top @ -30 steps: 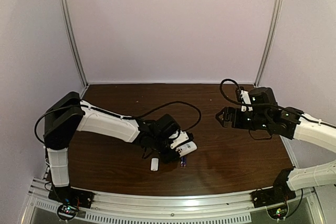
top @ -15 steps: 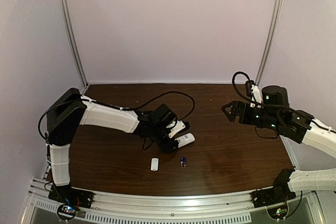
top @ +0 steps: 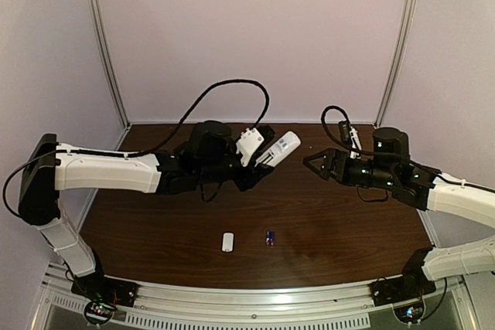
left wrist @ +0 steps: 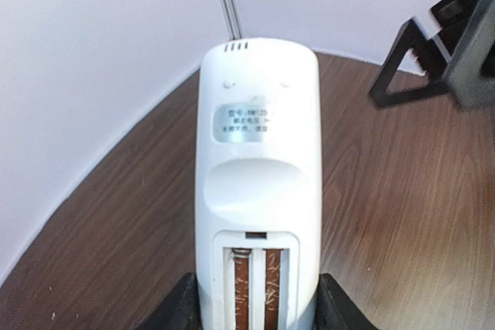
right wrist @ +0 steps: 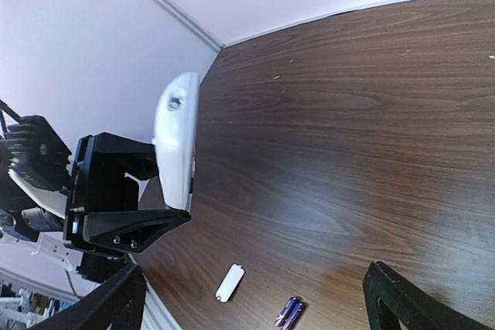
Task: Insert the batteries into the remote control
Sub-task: Pick up the remote control without batteries from the center of the board, then pass from the left arm to the right
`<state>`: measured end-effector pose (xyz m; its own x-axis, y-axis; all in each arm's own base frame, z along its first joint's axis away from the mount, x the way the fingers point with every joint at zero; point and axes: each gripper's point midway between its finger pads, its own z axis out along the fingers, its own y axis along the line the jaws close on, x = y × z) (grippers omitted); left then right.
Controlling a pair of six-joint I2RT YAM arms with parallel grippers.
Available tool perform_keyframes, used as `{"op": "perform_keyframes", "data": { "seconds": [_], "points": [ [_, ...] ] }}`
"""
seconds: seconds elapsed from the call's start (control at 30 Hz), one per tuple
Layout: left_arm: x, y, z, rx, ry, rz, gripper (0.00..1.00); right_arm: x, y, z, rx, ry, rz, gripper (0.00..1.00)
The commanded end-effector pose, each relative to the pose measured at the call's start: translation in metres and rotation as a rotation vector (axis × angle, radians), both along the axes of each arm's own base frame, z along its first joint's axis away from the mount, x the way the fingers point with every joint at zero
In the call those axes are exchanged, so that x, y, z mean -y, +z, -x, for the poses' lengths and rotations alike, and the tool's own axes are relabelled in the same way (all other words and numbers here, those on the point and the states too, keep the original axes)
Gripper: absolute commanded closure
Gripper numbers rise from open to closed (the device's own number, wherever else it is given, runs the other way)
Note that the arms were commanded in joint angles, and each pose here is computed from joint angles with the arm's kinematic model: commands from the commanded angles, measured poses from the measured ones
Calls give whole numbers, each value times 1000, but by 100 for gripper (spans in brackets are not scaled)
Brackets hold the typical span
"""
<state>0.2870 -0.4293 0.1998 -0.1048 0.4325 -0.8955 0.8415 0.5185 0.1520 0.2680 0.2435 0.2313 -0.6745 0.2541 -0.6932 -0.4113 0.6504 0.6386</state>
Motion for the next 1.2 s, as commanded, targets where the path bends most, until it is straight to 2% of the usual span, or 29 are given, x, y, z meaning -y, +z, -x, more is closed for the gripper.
{"op": "perform_keyframes", "data": {
  "seconds": [0.0,0.27,0.43,0.73,0.83,0.93,1.03,1.17],
  "points": [
    [15,37,15,158,-33,80,77,-28,24,13,13,161,-188,1],
    [32,47,42,208,-105,92,77,-38,35,15,20,212,-246,6],
    [42,48,56,246,-135,81,77,-42,30,15,-12,222,-266,26],
    [44,44,56,259,-125,51,76,-44,30,17,-21,239,-288,64],
    [43,42,55,253,-115,45,68,-44,33,19,-15,245,-292,84],
    [39,44,53,251,-97,44,50,-42,37,21,3,252,-292,98],
    [24,54,57,247,-75,72,36,-36,41,21,30,241,-272,100],
    [-3,60,75,214,-87,131,32,-24,43,21,82,210,-201,100]
  ]
}}
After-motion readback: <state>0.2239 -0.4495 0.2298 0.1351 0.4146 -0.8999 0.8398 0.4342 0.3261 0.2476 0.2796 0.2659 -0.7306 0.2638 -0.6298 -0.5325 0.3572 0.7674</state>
